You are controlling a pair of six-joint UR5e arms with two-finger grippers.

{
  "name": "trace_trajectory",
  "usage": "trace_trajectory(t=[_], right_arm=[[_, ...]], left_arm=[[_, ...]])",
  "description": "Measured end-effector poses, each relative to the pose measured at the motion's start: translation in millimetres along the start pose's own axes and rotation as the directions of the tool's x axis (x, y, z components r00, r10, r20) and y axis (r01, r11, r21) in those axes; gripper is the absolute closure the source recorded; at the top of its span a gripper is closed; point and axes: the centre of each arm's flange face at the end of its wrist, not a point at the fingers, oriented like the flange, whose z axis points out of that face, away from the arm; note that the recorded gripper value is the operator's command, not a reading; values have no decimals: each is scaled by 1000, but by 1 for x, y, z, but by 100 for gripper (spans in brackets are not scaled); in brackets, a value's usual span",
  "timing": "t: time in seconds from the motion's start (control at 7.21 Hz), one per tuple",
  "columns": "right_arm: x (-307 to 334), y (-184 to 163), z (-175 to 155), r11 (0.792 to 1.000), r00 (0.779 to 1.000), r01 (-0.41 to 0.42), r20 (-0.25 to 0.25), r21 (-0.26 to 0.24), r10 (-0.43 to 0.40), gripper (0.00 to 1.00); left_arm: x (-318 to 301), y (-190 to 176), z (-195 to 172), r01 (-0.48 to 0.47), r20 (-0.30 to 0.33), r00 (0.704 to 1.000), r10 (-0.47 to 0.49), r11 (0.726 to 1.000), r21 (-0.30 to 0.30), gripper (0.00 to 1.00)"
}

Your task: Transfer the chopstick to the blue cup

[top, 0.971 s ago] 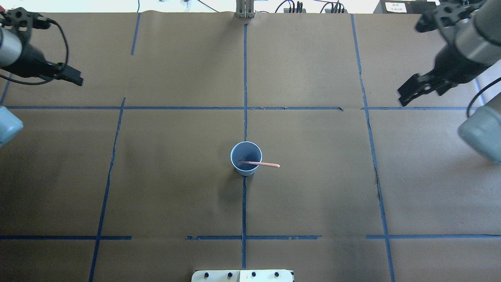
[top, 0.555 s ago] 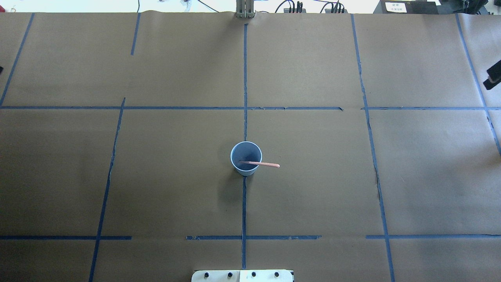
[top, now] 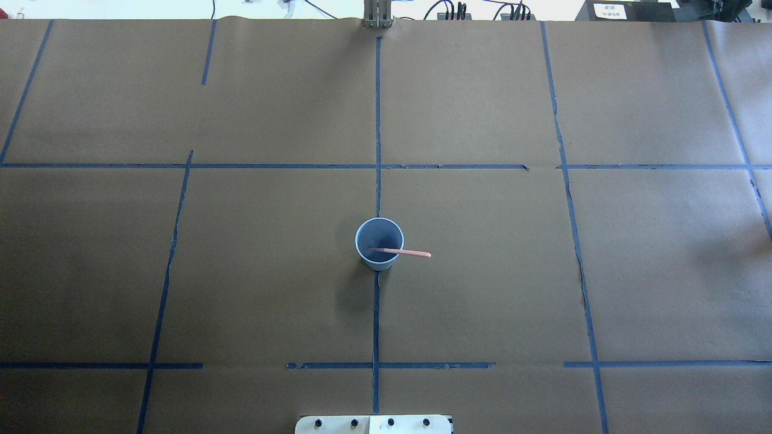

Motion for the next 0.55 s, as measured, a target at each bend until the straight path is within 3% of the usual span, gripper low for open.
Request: trace_trajectory(t=[0.55], right_arm=[[45, 40, 22, 1000, 999, -7, 43, 20, 6, 0]], left_arm=[[2, 17, -13, 43, -6, 999, -43, 999, -14, 0]])
